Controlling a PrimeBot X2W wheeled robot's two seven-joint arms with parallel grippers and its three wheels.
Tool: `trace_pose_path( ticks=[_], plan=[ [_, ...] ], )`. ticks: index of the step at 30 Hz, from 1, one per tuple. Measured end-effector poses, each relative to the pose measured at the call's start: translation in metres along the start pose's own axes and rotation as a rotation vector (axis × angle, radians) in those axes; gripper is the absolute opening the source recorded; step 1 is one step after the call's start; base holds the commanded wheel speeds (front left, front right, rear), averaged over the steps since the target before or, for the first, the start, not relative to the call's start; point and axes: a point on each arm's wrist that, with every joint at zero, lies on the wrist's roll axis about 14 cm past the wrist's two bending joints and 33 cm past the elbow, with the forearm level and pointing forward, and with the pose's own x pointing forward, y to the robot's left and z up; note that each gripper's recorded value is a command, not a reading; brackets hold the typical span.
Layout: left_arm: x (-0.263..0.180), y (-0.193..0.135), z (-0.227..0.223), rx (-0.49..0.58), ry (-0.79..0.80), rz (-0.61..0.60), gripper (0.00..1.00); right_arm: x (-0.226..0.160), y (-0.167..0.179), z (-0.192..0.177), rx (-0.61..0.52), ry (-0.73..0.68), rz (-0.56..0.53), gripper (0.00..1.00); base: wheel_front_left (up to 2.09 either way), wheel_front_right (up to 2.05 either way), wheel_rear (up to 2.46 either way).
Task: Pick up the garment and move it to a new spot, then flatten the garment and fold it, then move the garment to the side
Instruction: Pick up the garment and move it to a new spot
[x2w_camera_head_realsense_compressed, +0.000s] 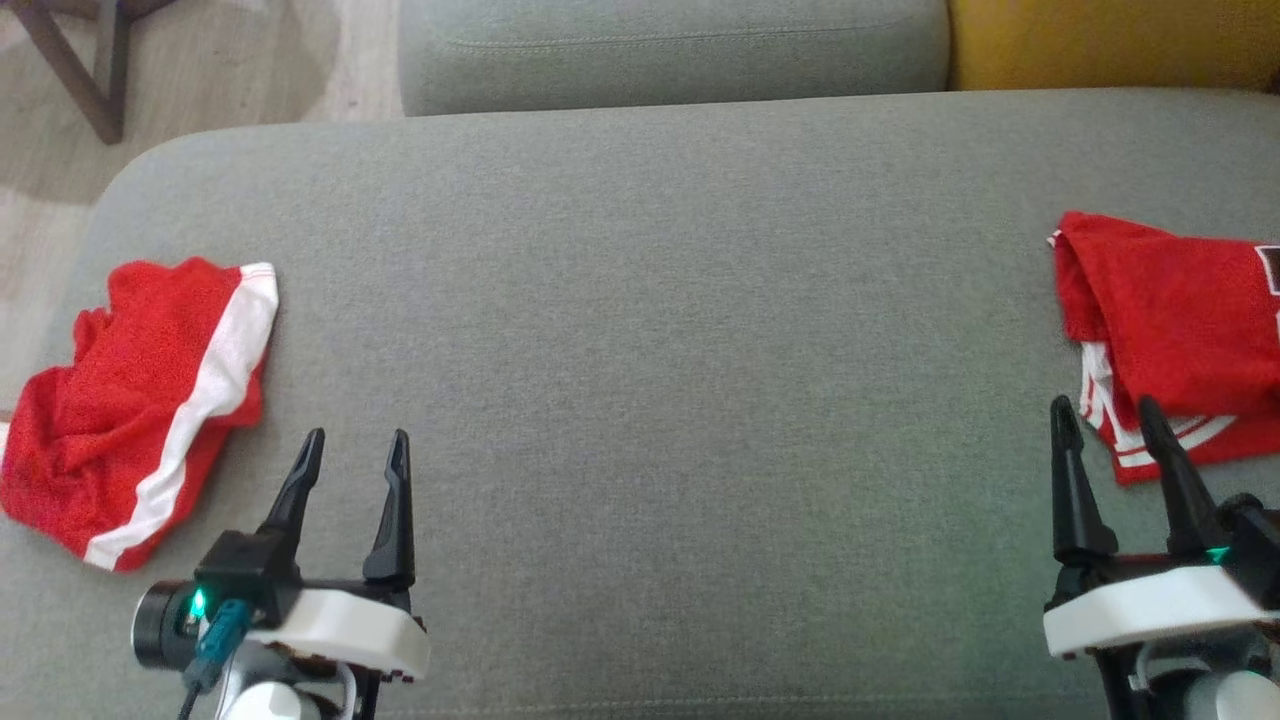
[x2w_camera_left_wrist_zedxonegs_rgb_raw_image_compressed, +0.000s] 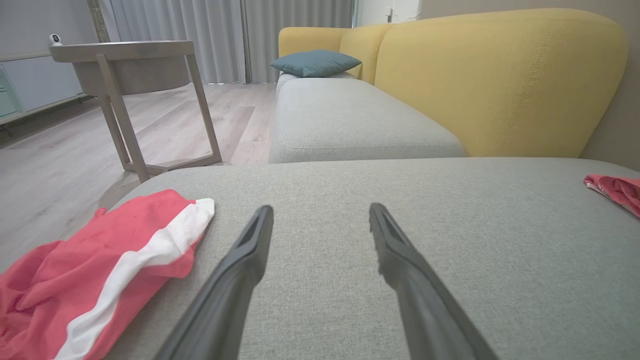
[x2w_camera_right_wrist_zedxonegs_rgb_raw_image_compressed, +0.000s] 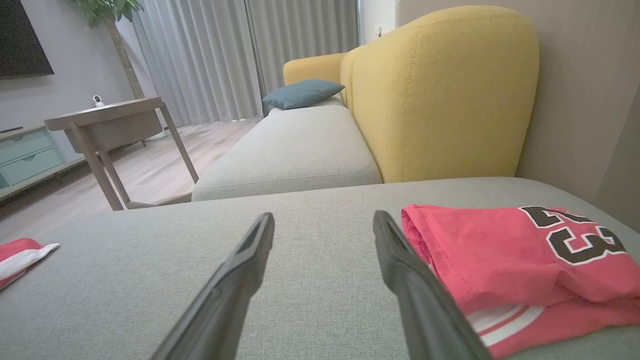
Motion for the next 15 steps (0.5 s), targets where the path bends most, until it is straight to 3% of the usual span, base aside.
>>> trace_pose_path(
  ticks=[8, 15],
  plan=[
    [-0.004, 0.019, 0.008, 0.0, -0.022, 0.062, 1.0, 0.014, 0.024, 0.005, -0.004, -0.006, 0.076, 1.0, 0.0, 0.0, 0.0],
    [-0.021, 0.051, 0.013, 0.013, -0.037, 0.172, 1.0, 0.032, 0.068, 0.007, -0.014, 0.001, 0.211, 1.0, 0.0, 0.0, 0.0]
  ],
)
